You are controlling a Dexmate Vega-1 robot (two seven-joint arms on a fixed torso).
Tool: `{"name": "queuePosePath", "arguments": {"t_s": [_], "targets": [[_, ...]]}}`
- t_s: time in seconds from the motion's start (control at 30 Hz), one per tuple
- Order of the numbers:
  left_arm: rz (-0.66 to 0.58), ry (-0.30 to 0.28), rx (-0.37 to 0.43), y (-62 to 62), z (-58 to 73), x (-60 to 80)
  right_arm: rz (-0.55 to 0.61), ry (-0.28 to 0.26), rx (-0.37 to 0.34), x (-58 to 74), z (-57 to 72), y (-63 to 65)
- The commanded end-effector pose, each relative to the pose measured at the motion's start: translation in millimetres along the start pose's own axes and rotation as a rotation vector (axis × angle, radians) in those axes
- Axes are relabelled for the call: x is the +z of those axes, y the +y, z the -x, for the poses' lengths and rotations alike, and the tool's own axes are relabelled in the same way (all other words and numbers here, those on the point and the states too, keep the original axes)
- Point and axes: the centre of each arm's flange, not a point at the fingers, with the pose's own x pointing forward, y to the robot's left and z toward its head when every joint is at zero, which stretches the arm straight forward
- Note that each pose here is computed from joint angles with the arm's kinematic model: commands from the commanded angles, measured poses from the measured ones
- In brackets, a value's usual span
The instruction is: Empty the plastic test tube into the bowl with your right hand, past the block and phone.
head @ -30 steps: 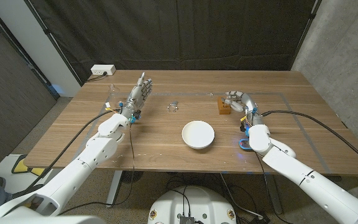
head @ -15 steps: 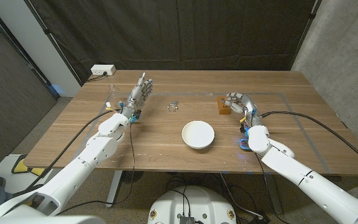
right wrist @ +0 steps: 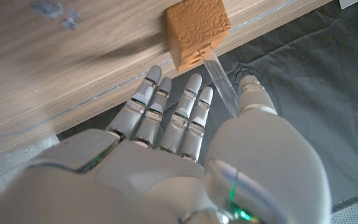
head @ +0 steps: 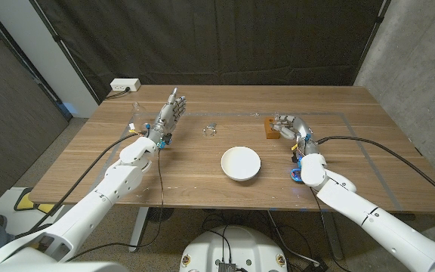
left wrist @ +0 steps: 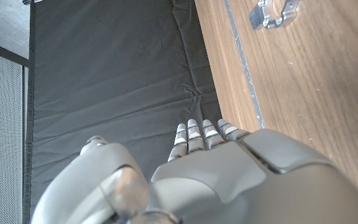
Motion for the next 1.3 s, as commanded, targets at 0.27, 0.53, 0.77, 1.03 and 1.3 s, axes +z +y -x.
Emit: {"name": "queuePosePath", "arguments": {"t_s": [0.27, 0.53, 0.77, 1.03, 1.3], "targets": [[-0.006, 0.006, -0.006, -3.3, -3.0, 1.8, 0.007, 0.002, -0.031, -2.9, 1.5, -0.4], [0.000, 0.007, 0.000, -2.4, -1.9, 0.1, 0.008, 0.003, -0.026, -2.8, 1.1, 0.2], [0.002, 0.005, 0.002, -0.7, -1.3, -0.1, 0.007, 0.000, -0.027, -1.4, 0.8, 1.8], [0.001, 0.008, 0.000, 1.2, -2.4, -0.1, 0.001, 0.007, -0.040, -2.2, 1.1, 2.6], [0.004, 0.009, -0.001, 1.6, -2.8, -0.7, 0.001, 0.004, -0.058, -2.5, 1.5, 2.8]]}}
